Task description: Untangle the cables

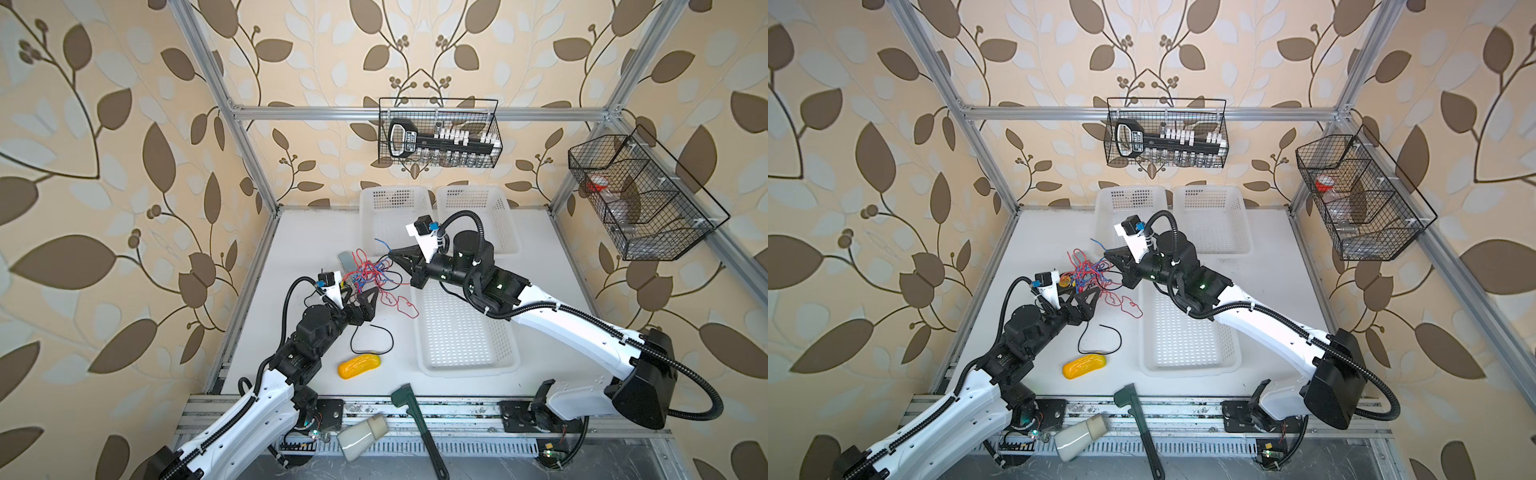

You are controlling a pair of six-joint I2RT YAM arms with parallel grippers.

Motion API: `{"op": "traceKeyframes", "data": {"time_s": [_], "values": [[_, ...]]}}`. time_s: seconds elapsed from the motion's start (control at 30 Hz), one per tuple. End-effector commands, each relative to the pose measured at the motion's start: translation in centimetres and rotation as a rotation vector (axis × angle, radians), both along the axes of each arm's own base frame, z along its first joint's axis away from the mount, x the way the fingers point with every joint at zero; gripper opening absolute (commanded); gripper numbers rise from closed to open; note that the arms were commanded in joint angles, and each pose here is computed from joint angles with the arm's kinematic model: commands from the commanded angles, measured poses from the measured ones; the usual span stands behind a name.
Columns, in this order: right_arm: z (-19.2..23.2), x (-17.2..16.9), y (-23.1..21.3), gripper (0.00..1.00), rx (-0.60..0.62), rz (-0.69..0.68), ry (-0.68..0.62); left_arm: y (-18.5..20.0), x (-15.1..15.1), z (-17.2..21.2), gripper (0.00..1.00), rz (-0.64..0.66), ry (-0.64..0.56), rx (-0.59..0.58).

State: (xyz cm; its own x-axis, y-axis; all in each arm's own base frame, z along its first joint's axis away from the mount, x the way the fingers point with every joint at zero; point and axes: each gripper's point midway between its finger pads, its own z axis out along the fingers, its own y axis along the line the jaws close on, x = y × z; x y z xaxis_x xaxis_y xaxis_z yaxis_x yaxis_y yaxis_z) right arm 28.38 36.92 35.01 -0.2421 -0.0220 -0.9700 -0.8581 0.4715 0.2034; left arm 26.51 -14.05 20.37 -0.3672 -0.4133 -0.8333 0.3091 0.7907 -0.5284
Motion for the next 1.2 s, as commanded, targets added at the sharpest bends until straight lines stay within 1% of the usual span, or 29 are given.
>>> {"op": "traceKeyframes", "data": {"time_s": [0.0,0.03,0.1,0.13,0.2,0.23,0.27,0.37,0.47,0.5,0.57,0.63,0.7,0.73,0.83,0.9,1.07,1.13,1.17], "values": [[1.1,-1.6,1.0,0.0,0.043,0.106,-0.035,0.5,0.6,5.0,0.73,0.036,-0.151,-0.03],[0.9,-1.6,1.0,0.0,0.041,0.105,-0.03,0.8,0.7,5.1,0.55,0.057,-0.154,-0.029],[0.6,-1.6,1.0,0.0,0.038,0.104,-0.024,1.4,0.9,5.4,0.31,0.093,-0.157,-0.023],[0.4,-1.6,1.0,0.0,0.036,0.105,-0.021,1.7,1.0,5.3,0.23,0.111,-0.156,-0.017],[-0.1,-1.3,1.0,0.0,0.028,0.093,-0.01,2.2,1.1,5.5,0.1,0.139,-0.158,-0.015],[-0.3,-1.1,1.0,0.0,0.022,0.085,-0.005,2.5,1.2,5.6,0.02,0.155,-0.161,-0.015],[-0.7,-0.9,0.9,0.0,0.012,0.072,0.004,2.8,1.2,5.6,0.0,0.172,-0.161,-0.014],[-2.2,0.3,0.4,0.0,-0.023,0.012,0.04,4.2,1.4,5.8,0.0,0.254,-0.151,-0.013],[-4.0,1.4,-0.6,0.08,-0.06,-0.045,0.075,6.2,1.6,5.8,0.0,0.366,-0.13,-0.005],[-4.6,1.5,-0.9,0.13,-0.073,-0.057,0.079,6.6,1.6,6.0,0.0,0.393,-0.13,-0.002],[-5.9,1.6,-1.7,0.28,-0.112,-0.093,0.086,7.4,1.7,6.4,0.0,0.434,-0.128,0.006],[-7.1,1.5,-2.6,0.4,-0.145,-0.126,0.087,8.0,1.7,6.9,0.0,0.468,-0.128,0.016],[-8.2,1.2,-3.5,0.46,-0.178,-0.148,0.087,8.4,1.8,7.3,0.0,0.491,-0.131,0.022],[-8.7,0.9,-3.7,0.46,-0.194,-0.147,0.085,8.5,1.8,7.3,0.0,0.502,-0.129,0.028],[-10.6,-1.3,-3.3,0.47,-0.274,-0.088,0.051,8.7,1.9,7.7,0.0,0.513,-0.128,0.049],[-12.0,-3.4,-2.2,0.47,-0.336,-0.016,0.02,8.6,1.9,7.8,0.0,0.504,-0.133,0.063],[-16.5,-8.2,1.1,0.47,-0.456,0.174,0.02,9.2,1.6,7.6,0.0,0.529,-0.129,0.089],[-18.1,-9.7,2.2,0.47,-0.505,0.228,0.009,9.7,1.4,7.6,0.0,0.556,-0.124,0.091],[-18.8,-10.2,2.6,0.47,-0.52,0.242,0.011,10.4,1.2,7.5,0.0,0.59,-0.112,0.092]]}}
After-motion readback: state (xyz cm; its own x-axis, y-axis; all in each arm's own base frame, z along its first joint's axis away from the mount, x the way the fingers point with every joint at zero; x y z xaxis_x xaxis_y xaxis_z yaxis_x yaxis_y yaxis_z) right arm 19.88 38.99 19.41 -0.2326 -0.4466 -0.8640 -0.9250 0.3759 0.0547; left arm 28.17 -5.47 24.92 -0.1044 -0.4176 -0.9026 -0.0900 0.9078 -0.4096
